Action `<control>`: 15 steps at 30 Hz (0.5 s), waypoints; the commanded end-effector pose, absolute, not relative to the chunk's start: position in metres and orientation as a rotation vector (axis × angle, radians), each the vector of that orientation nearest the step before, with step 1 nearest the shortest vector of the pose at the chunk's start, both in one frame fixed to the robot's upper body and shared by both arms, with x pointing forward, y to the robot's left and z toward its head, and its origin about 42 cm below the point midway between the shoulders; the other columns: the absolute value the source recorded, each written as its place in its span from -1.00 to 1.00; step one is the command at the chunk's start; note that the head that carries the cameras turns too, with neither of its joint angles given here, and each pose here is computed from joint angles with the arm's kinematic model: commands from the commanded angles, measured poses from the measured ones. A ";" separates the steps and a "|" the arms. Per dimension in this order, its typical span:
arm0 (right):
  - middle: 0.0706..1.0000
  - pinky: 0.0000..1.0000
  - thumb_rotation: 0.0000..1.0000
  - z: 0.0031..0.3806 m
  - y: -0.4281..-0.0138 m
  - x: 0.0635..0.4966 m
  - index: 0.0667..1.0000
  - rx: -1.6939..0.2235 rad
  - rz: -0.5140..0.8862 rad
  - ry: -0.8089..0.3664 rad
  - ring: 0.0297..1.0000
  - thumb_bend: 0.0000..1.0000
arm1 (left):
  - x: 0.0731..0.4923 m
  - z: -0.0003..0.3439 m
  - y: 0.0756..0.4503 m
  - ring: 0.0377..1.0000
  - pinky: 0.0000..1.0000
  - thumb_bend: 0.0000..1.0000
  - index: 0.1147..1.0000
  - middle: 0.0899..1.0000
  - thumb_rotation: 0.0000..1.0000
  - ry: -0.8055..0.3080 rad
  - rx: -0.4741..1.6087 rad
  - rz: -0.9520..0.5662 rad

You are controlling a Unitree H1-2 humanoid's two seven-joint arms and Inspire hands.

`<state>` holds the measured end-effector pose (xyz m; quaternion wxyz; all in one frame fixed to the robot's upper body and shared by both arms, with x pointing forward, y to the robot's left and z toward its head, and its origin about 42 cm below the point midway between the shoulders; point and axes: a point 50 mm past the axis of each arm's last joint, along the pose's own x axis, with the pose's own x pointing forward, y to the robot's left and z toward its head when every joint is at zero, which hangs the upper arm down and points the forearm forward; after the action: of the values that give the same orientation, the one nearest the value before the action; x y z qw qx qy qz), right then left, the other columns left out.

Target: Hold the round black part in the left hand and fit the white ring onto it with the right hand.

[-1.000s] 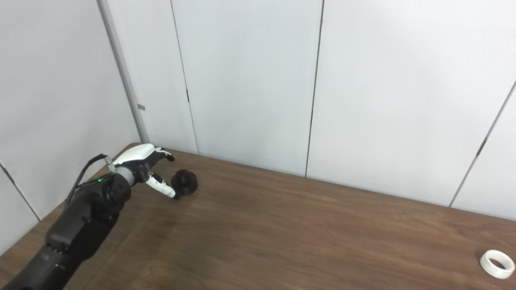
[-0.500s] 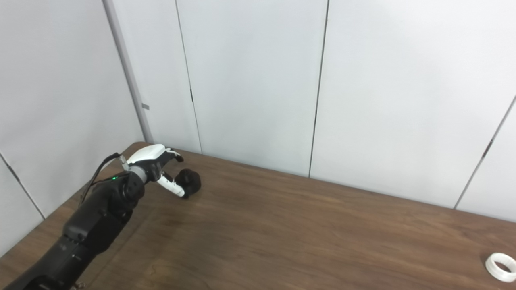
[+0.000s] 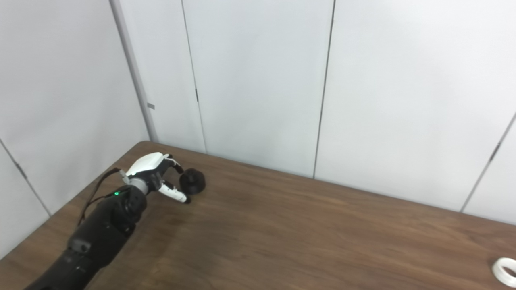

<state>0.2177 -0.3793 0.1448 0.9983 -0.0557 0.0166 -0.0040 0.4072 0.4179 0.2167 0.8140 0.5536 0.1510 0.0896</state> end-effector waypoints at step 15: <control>0.97 1.00 1.00 0.156 -0.402 0.206 0.82 -0.153 -0.022 0.046 1.00 -0.19 | 0.405 0.212 0.421 1.00 1.00 1.00 0.42 1.00 -0.51 0.246 1.198 0.290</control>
<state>0.2108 -0.3917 0.1476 0.9979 -0.0590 0.0249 -0.0036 0.3991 0.4156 0.1941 0.8150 0.5485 0.1455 0.1173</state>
